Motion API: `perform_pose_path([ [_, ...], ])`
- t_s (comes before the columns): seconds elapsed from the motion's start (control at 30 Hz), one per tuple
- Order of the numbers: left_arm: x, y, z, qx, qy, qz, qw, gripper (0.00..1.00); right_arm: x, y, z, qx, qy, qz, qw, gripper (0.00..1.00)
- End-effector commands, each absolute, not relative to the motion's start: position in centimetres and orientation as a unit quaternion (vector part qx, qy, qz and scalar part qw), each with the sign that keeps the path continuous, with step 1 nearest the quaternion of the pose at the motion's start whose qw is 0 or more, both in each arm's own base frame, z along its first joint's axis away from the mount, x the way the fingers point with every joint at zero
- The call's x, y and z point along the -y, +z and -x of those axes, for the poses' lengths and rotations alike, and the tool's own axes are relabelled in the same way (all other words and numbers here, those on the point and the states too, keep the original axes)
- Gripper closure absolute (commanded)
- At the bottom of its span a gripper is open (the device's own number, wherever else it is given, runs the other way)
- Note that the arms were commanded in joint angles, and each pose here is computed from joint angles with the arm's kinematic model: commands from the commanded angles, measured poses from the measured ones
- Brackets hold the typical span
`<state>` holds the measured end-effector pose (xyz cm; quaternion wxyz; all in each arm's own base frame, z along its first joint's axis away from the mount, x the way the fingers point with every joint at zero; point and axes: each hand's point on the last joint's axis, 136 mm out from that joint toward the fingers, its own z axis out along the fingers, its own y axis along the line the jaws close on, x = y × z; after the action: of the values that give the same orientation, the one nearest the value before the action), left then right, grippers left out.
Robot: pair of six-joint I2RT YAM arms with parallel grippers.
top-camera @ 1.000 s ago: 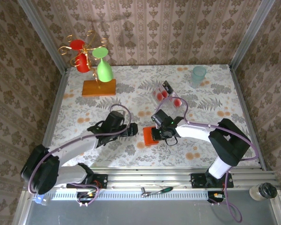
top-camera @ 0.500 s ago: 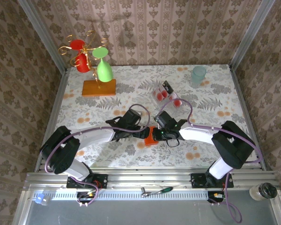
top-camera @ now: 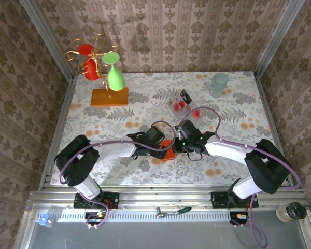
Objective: Put the credit cards into the card holder
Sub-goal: Close the card holder at the bottom-center of the table.
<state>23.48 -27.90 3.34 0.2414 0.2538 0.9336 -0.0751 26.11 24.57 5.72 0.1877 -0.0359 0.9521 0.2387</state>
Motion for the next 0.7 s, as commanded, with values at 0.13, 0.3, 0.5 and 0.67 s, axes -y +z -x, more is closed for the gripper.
perform_pose_path([
  [0.13,27.0,2.7,-23.2,-0.932,-0.037,-0.272,0.236,0.00,-24.7,4.6,-25.2,-0.953,0.252,0.032,0.164,0.91],
  [0.3,27.3,3.5,-23.2,-0.932,-0.055,-0.262,0.243,0.00,-24.8,2.8,-24.5,-0.955,0.255,0.025,0.147,0.93],
  [0.5,28.1,5.3,-23.6,-0.932,-0.122,-0.224,0.257,0.00,-24.4,1.7,-24.1,-0.958,0.250,0.020,0.138,0.94],
  [0.67,28.4,6.2,-24.1,-0.930,-0.153,-0.211,0.260,0.00,-24.2,1.7,-24.0,-0.959,0.248,0.020,0.139,0.94],
])
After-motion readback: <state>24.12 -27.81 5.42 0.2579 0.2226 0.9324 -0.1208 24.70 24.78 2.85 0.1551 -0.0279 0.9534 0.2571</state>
